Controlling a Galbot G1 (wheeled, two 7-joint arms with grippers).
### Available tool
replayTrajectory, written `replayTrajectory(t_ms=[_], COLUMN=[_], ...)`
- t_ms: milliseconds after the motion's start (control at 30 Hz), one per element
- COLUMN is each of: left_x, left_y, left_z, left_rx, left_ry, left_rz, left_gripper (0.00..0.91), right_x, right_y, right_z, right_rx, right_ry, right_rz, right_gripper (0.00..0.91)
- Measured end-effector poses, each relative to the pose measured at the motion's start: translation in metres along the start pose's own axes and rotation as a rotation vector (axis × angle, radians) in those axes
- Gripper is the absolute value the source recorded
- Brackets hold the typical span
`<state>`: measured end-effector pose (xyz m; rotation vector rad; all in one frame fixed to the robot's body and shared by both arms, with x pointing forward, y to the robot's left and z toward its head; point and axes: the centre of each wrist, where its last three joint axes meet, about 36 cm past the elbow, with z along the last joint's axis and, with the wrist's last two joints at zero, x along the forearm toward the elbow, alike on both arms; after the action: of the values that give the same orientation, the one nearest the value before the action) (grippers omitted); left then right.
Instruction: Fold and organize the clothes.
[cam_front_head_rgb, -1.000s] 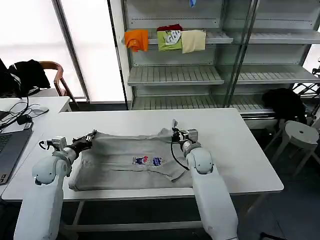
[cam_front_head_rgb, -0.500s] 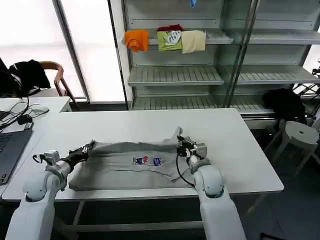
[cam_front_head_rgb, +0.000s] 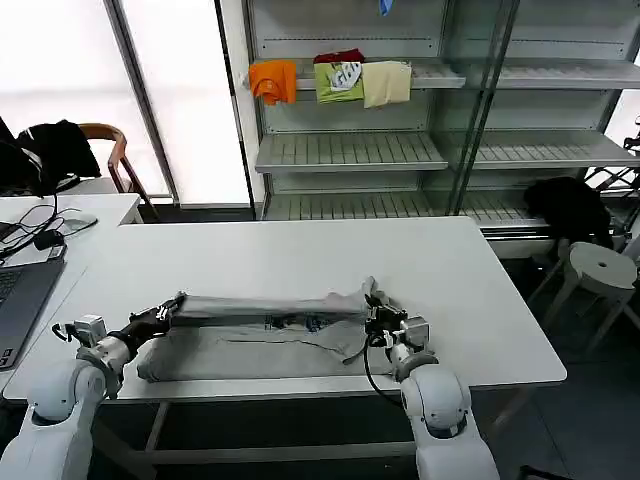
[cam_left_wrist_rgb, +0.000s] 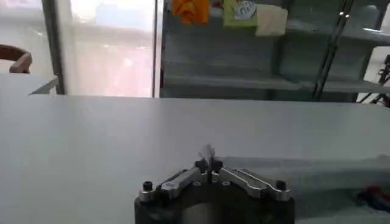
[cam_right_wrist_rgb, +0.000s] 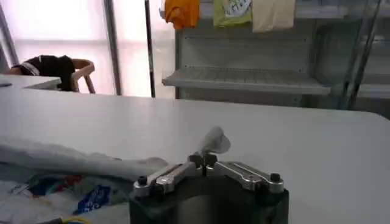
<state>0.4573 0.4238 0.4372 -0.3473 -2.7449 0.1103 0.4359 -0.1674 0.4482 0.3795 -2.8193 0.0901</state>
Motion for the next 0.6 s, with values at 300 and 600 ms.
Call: replayTrajectory(t_ms=[300,600], left_x=[0.007,0.014], left_y=[-0.008,-0.015], left_z=[0.012,0.017], left_rx=[-0.028,-0.068], left_ry=[0.022,0.033], left_rz=[0.010,-0.014], left_gripper=[0.020,0.907], right_x=[0.015,0.021], right_y=[0.005,0.010], right_z=[0.010,0.018], right_rx=[0.017,0.067], right_ry=[0.020,0.044], right_rz=[0.009,0.067], right_gripper=[0.000,0.907])
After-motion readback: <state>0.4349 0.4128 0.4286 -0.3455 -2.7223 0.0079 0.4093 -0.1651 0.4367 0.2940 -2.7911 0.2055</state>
